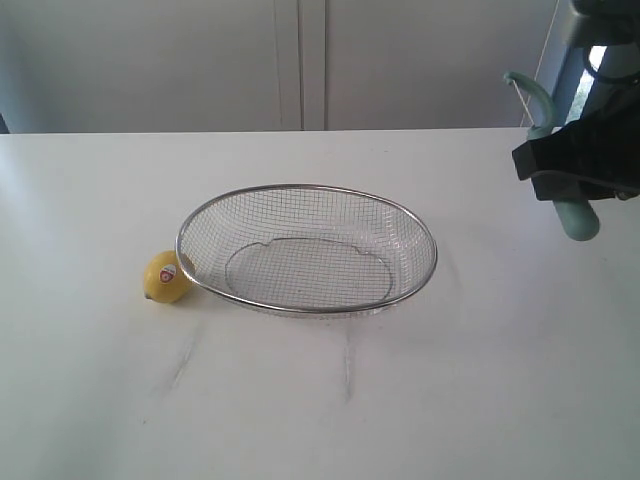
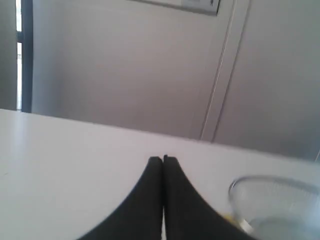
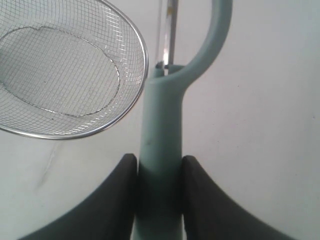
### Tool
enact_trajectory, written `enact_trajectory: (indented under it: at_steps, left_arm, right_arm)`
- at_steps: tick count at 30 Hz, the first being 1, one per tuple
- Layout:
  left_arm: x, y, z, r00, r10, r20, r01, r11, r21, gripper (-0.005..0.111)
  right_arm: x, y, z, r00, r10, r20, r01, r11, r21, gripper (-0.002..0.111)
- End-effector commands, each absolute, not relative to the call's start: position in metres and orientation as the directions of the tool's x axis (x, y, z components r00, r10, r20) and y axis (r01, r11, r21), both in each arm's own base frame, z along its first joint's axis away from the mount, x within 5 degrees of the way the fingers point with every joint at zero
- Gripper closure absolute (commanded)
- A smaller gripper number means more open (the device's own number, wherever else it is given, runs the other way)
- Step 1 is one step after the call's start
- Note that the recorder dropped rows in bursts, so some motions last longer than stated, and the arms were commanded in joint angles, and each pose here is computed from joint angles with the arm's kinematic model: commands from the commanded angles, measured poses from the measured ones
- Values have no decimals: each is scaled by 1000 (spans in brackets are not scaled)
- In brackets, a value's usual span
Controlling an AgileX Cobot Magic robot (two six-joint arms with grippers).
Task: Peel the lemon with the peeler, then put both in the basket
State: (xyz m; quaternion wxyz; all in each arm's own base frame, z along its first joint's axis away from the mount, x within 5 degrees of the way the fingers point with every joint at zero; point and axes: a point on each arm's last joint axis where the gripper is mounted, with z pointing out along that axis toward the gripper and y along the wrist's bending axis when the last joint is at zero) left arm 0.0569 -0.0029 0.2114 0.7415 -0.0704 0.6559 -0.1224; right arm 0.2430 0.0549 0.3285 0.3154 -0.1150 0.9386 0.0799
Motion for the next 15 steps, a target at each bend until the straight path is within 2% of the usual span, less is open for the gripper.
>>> enact_trajectory:
  at_steps: [1,6,10,15]
  left_arm:
    - [53,-3,229,232,-384,-893,162,921,-354,106]
    - [61,-6,254,138,-257,-956,127,962,-241,107]
    - [83,-3,267,-82,-184,-979,24,982,-187,107]
    - [114,-1,275,-334,-156,-930,-68,988,-141,107]
  right_arm:
    - [242,55,330,-764,-156,-626,-263,961,81,108]
    - [242,55,330,-764,-156,-626,-263,961,81,108]
    - [242,55,330,-764,-156,-626,-263,961,81,108]
    - [242,55,330,-764,-156,-626,-263,961,81,108]
